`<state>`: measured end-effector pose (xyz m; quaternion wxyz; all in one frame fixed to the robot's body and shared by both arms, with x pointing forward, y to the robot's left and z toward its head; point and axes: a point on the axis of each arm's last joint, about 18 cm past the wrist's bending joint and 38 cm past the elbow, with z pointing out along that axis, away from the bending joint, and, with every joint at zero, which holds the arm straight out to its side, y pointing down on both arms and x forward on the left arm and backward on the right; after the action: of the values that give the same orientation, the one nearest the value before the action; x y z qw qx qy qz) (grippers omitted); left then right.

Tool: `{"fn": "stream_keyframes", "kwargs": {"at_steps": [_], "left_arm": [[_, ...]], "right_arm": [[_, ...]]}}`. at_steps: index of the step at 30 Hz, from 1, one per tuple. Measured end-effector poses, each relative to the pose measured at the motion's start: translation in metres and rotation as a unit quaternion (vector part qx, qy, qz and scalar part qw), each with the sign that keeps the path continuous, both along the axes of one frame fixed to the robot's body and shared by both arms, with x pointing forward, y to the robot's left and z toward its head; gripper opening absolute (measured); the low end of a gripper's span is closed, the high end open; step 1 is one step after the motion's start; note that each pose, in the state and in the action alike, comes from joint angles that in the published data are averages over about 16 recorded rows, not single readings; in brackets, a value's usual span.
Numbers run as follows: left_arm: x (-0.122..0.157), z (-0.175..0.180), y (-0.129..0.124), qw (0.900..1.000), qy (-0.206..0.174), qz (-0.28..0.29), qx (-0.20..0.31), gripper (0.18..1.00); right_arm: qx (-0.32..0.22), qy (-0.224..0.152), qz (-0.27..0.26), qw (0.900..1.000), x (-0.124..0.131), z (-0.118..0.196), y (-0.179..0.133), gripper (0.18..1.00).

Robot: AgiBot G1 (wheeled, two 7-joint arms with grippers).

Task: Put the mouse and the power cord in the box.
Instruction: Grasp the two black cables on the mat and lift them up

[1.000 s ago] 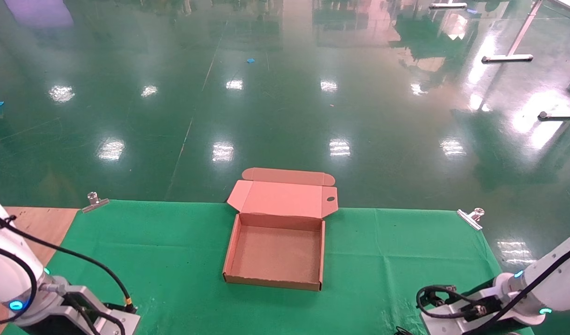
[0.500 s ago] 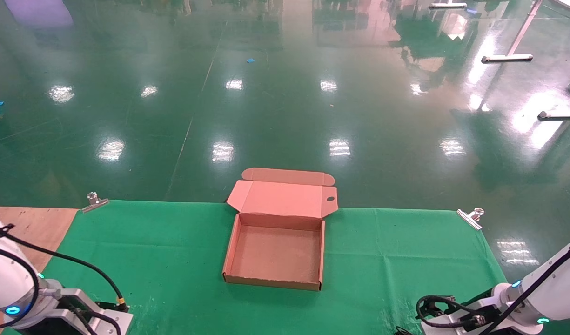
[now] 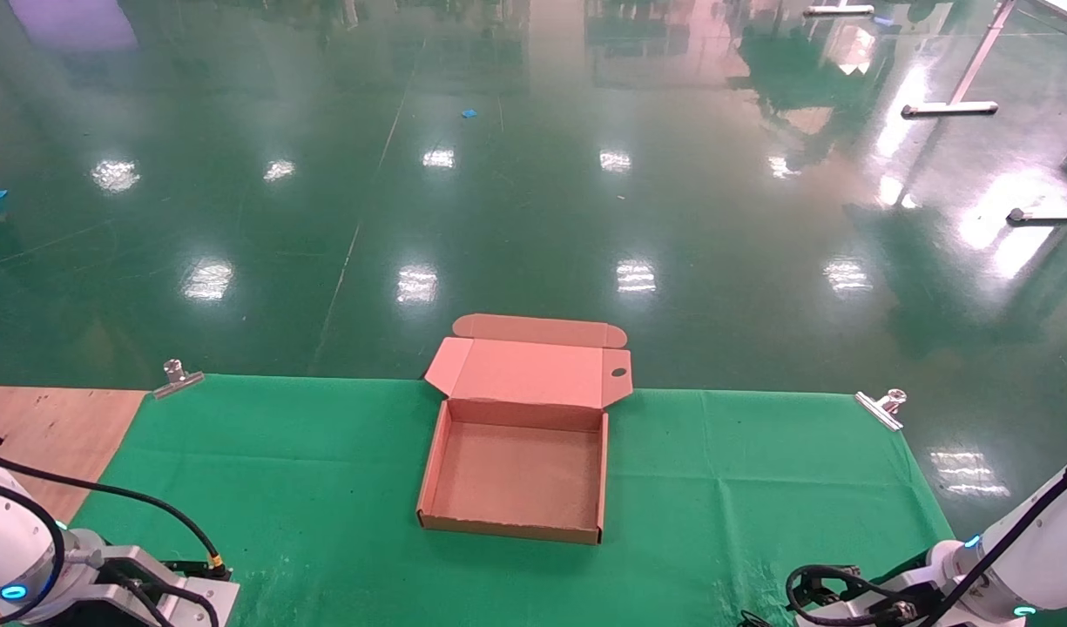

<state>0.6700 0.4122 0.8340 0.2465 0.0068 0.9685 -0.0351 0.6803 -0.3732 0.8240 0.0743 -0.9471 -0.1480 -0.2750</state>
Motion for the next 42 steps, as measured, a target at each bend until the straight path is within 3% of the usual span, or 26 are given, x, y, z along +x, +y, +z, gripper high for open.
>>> {"fn": "stream_keyframes", "kwargs": {"at_steps": [8,18,33,42], "left_arm": [[0.0,-0.005,0.002,1.0,-0.004,0.006,-0.007,0.974],[0.001,-0.009,0.004,0.9999,-0.007,0.01,-0.009,0.875],[0.003,-0.015,-0.003,0.9999,-0.004,0.005,-0.011,0.553],[0.004,-0.01,-0.01,0.9998,-0.003,-0.005,-0.017,0.367]], "right_arm": [[0.0,0.002,-0.002,1.0,0.0,-0.003,0.0,0.964],[0.001,0.005,-0.002,1.0,0.001,-0.008,0.002,0.833],[0.004,0.007,-0.003,1.0,0.0,-0.01,0.001,0.511],[0.011,0.0,-0.001,1.0,-0.002,0.004,-0.003,0.333]]}}
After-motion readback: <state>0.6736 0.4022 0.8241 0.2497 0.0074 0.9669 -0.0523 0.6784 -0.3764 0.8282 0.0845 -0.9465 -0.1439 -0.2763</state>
